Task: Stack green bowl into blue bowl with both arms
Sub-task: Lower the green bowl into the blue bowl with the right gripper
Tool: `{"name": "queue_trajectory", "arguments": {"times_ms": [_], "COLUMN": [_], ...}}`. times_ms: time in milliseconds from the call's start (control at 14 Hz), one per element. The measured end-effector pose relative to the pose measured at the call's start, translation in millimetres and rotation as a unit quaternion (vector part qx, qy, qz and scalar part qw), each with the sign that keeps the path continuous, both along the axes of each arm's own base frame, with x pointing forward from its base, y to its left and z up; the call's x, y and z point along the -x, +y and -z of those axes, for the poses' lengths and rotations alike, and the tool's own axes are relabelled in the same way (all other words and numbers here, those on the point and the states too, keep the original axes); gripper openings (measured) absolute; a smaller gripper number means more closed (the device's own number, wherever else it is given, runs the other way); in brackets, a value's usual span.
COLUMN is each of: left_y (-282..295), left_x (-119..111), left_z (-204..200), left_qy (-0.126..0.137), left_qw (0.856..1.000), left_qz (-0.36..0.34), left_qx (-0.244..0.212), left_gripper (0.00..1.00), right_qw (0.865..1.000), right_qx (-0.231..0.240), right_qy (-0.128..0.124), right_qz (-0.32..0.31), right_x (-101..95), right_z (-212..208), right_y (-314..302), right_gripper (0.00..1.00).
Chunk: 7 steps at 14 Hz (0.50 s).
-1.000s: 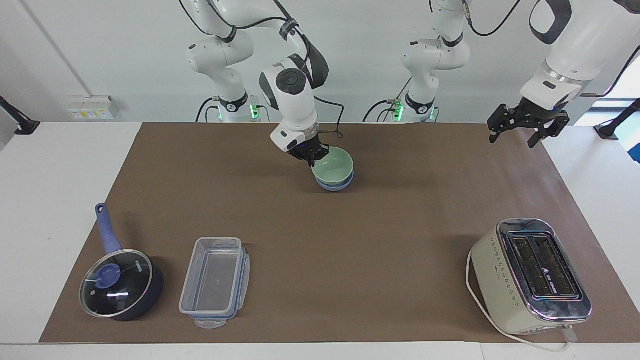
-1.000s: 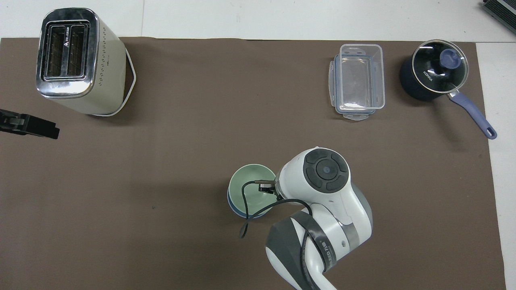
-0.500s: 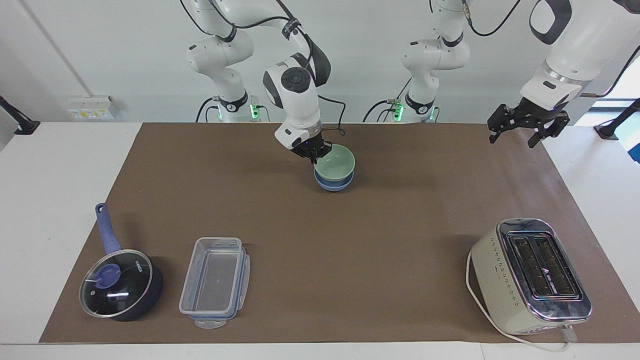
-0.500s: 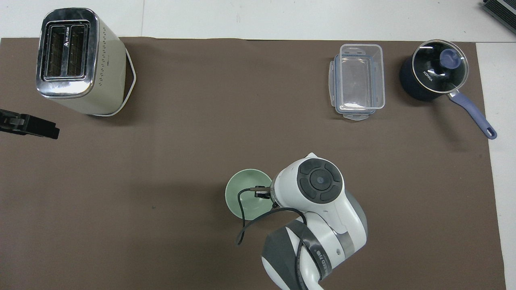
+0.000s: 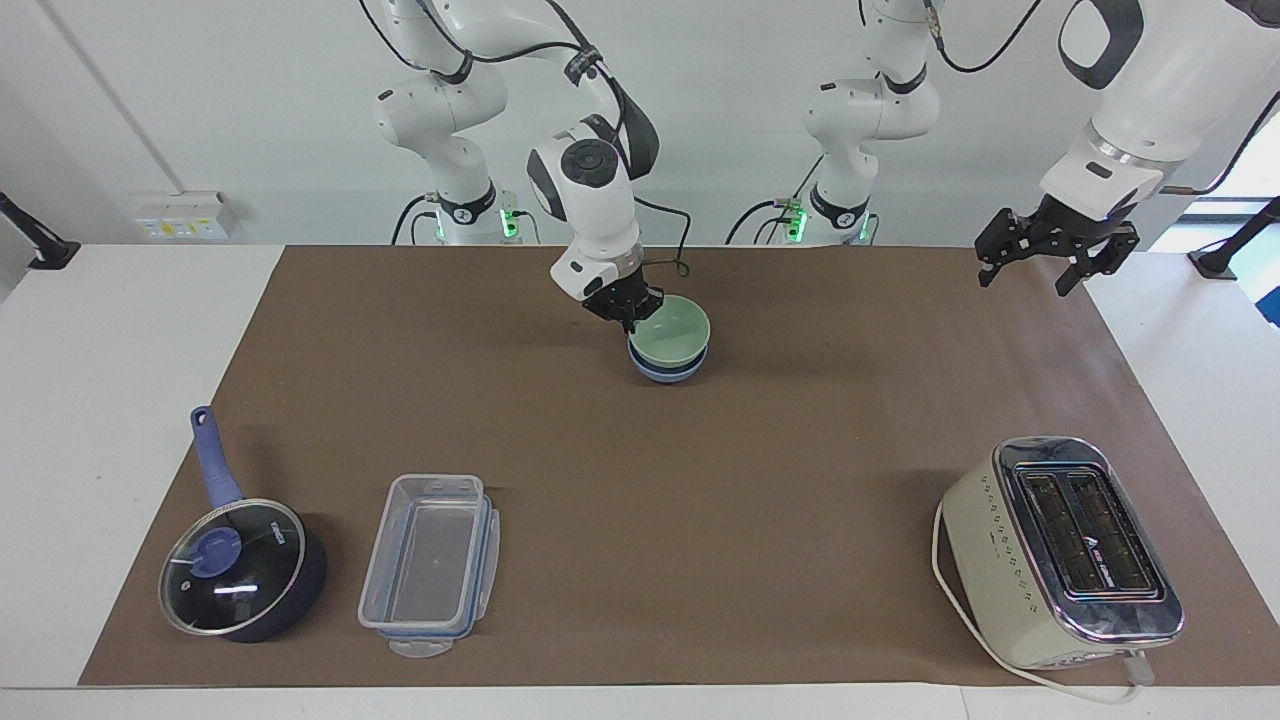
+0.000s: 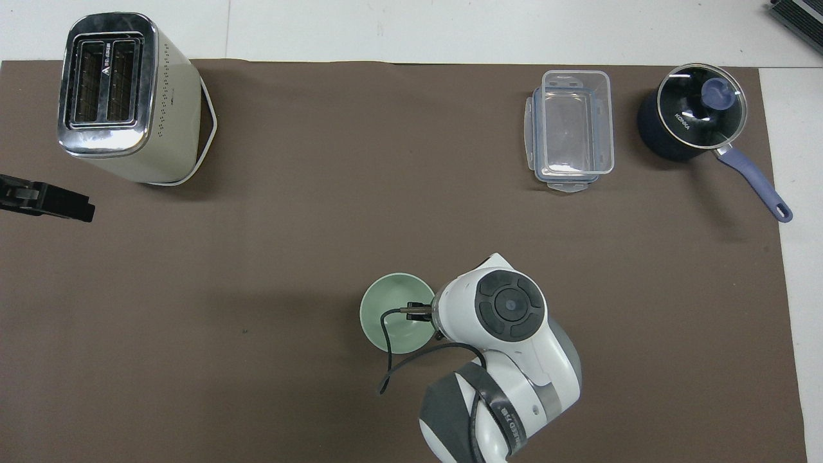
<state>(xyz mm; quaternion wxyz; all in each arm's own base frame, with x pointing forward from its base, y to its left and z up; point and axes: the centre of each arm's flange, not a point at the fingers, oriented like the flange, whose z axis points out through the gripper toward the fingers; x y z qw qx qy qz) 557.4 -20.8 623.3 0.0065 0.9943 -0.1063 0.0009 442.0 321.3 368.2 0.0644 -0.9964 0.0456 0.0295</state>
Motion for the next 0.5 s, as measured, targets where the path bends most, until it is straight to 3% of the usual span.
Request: {"name": "queue_trajectory", "arguments": {"times_ms": [500], "left_y": [0.0], "left_x": [0.0], "left_z": [0.0], "left_qy": [0.000], "left_qw": [1.000], "left_qz": [0.000], "left_qx": [0.000], "left_gripper": [1.00], "right_qw": [1.000], "right_qx": [-0.008], "right_qy": [-0.014], "right_qz": [0.002], "right_x": [0.5], "right_z": [-3.5], "right_y": [-1.3], "right_gripper": [0.04]}}
